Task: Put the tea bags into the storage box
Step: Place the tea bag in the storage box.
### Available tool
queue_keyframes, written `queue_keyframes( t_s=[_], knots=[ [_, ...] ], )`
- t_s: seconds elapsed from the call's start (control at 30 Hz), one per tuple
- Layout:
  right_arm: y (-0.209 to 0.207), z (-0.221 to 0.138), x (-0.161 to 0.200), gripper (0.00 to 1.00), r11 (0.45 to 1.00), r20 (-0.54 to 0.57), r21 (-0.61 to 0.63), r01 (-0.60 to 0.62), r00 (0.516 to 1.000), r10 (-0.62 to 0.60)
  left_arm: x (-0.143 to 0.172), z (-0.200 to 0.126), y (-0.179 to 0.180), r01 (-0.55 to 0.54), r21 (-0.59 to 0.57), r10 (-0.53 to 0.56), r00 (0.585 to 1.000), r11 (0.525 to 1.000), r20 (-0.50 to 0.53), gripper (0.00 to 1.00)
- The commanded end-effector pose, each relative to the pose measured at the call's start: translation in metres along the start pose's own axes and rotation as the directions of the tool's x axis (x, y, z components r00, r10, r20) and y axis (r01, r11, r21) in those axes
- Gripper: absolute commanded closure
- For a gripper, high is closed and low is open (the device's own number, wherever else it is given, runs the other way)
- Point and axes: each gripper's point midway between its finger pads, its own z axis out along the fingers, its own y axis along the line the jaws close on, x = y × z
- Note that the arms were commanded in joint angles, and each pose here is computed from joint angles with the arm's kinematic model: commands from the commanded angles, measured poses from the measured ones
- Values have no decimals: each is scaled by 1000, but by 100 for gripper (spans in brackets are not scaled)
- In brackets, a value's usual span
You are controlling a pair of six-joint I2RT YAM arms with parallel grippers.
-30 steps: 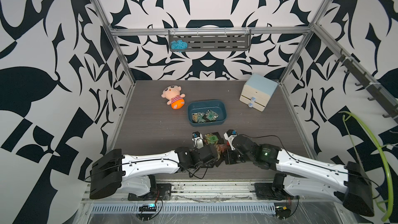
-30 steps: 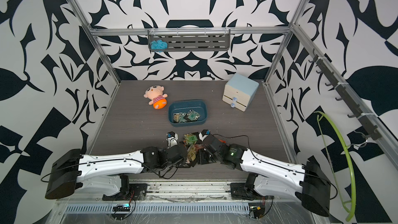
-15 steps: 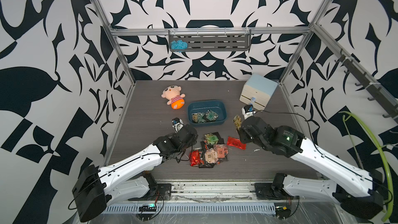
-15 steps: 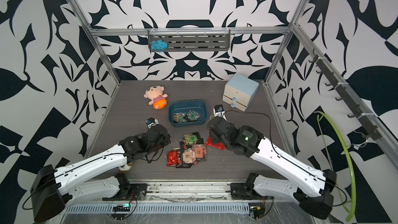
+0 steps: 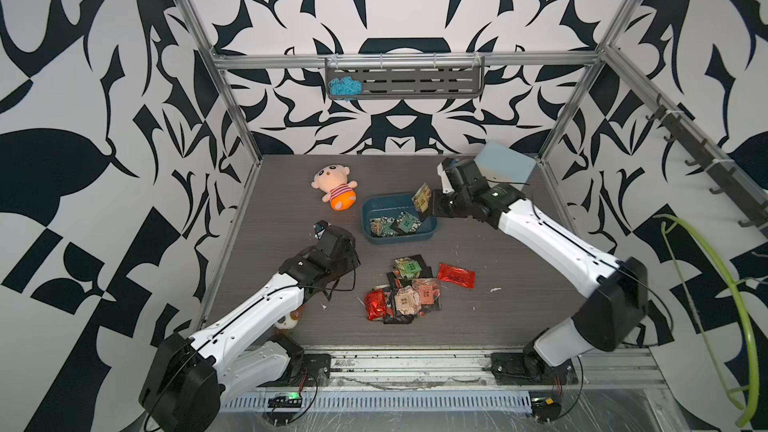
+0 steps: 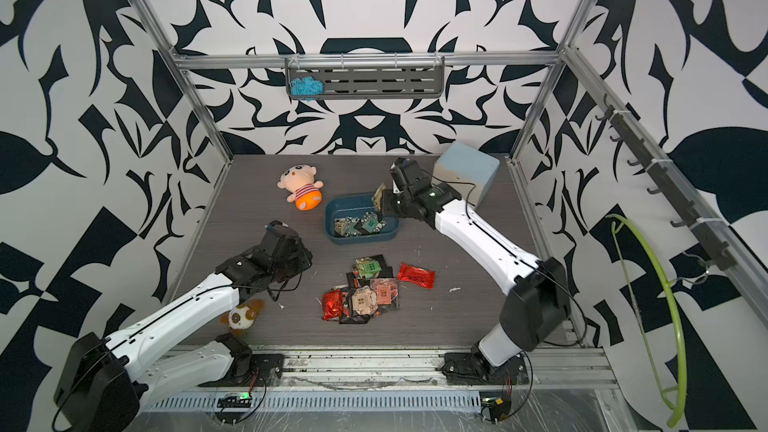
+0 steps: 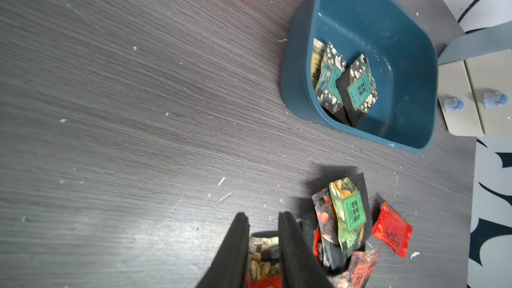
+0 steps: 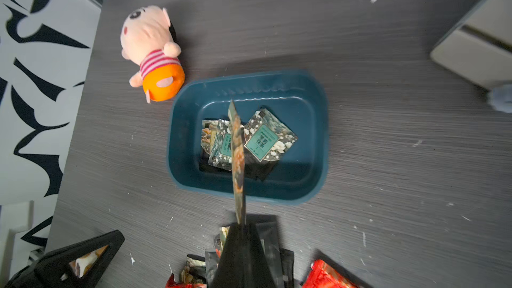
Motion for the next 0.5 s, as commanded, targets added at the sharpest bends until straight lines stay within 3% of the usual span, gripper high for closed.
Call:
queue_keyframes(
  t_s=[0.0, 0.27, 0.47],
  knots=[
    [29, 17, -20, 100, 994, -6, -112, 6, 1000, -7, 7, 4, 12, -12, -15, 12, 1000, 1000, -26, 75],
    [29, 95, -14, 100, 995, -140, -96, -20, 990, 7, 10, 9, 22, 4, -39, -5, 999, 999, -37, 75],
    [20, 111, -1, 100, 997, -178, -76, -24, 984, 10, 10, 9, 22, 10, -43, -12, 999, 999, -36, 75]
  ],
)
